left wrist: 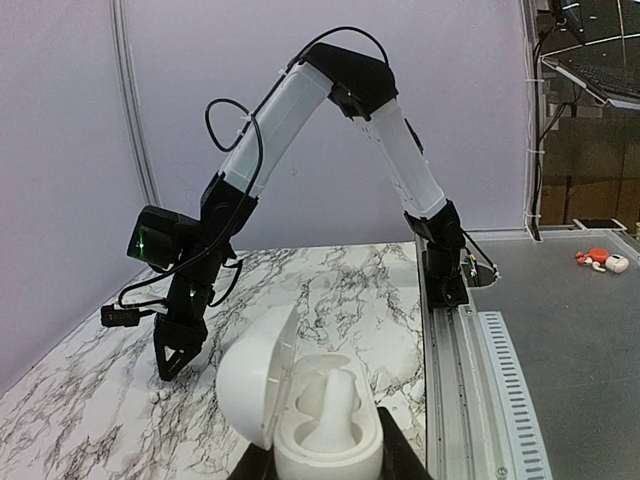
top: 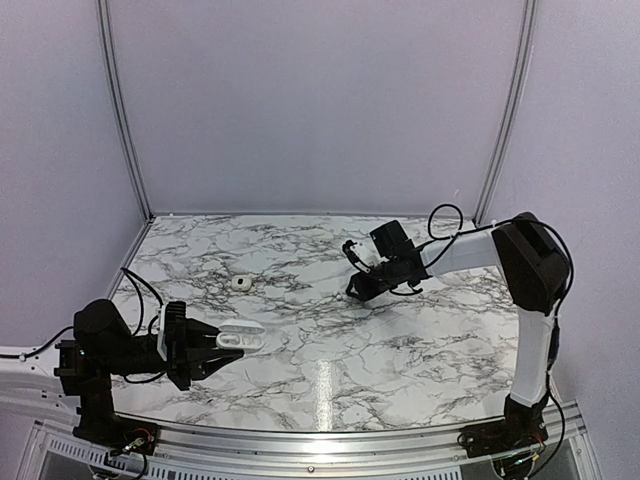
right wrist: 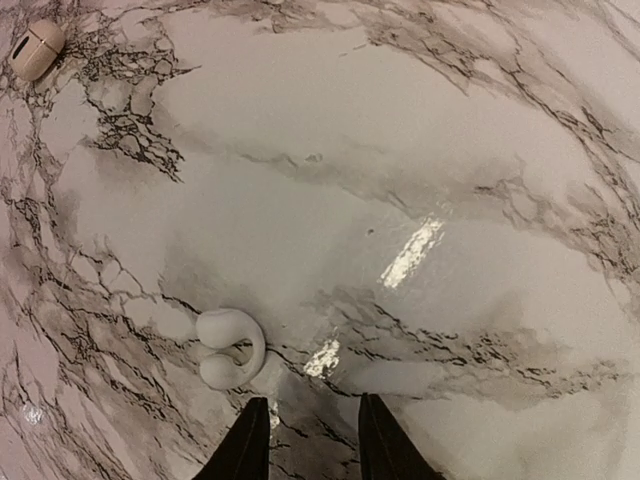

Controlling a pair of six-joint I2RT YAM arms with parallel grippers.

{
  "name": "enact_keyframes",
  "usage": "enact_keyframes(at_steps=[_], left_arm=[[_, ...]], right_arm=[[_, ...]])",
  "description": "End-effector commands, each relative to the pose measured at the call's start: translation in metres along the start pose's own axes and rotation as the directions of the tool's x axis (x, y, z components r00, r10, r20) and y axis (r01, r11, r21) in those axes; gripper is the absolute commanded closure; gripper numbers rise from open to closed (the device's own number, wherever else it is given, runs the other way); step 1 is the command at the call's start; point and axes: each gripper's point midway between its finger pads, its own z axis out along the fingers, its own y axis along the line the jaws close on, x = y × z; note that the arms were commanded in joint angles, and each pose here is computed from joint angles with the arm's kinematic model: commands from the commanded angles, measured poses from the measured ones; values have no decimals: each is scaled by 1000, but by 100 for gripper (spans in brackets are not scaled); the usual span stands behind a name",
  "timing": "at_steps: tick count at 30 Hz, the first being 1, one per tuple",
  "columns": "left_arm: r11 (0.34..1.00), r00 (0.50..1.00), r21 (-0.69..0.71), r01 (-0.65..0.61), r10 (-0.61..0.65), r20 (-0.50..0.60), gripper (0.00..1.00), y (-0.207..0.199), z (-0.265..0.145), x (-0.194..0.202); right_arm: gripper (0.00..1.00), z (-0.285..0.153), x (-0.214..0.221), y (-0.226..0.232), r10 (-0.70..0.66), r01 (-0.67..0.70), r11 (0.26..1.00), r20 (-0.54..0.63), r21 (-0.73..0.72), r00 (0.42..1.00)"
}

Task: Insert the wireless bluetooth earbuds into the charging case
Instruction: Pick up the right earbud from the center of the board.

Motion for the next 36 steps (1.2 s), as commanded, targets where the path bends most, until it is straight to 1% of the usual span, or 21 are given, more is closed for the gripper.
enact_keyframes(at_steps=[1,19,36], left_arm=[[1000,999,-4,-9,9,44,100,1,-2,-9],[1000,999,-12,-15,16,42,100,2,-2,-8],[1000,999,-19,-18,19,38,100,3,-2,-6]], right_arm=[[69,-1,-16,2,-12,13,1000,27,-13,1000],[69,12,-22,11,-9,11,998,34,-67,999],[66,19,-22,31,-44,47,994,25,-100,999]])
